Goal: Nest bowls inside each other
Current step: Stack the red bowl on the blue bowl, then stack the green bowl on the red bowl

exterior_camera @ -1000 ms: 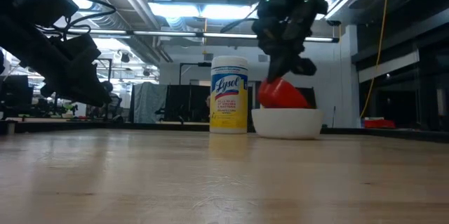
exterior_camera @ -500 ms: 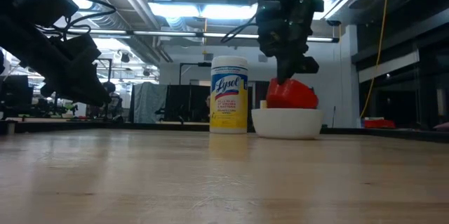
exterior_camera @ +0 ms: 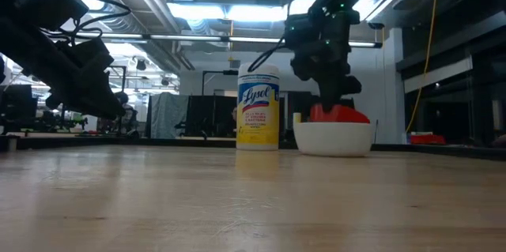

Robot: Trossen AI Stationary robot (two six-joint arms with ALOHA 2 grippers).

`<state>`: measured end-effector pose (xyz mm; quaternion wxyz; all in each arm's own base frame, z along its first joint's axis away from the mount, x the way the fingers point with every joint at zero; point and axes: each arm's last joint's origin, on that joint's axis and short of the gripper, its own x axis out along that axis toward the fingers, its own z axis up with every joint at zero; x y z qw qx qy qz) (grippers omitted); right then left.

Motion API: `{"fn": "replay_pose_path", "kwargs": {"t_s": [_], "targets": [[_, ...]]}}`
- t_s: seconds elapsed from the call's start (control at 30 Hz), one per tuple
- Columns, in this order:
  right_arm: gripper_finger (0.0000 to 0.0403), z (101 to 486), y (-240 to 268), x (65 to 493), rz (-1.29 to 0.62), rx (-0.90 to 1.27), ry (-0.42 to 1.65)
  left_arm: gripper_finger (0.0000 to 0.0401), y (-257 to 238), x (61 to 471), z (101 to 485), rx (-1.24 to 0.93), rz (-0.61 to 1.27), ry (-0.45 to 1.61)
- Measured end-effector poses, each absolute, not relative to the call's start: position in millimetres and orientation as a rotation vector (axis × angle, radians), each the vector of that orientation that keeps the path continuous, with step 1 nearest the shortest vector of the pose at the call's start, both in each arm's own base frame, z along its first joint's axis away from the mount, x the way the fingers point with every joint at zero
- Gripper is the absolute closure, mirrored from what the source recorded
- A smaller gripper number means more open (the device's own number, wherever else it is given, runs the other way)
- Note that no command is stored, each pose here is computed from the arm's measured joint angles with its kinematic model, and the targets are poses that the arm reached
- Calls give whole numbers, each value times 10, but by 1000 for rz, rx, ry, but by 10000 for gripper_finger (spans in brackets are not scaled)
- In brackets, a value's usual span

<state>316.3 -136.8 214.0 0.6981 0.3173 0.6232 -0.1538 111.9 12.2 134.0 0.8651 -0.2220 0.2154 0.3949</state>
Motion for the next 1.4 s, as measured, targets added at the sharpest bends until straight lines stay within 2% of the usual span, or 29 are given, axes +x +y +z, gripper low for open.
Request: {"fn": "replay_pose_path", "kwargs": {"t_s": [0.53,0.63,0.9,1.03,1.17,1.3,1.4], "targets": [[399,2072,-1396,3138,-369,633,1453,230,126,1117,1340,-457,842,443],[361,2069,-1394,3138,-356,632,1454,230,126,1117,1341,-457,842,443],[191,2070,-1459,3108,-382,691,1442,230,127,1117,1341,-457,843,443],[136,2187,-1499,3146,-389,703,1411,230,126,1117,1340,-456,843,443],[119,2405,-1526,3210,-372,704,1365,230,127,1112,1336,-453,845,449],[133,2714,-1481,3248,-306,757,1346,230,127,1107,1331,-450,847,456],[150,2910,-1258,3266,-265,722,1380,230,128,1107,1332,-449,850,455]]}}
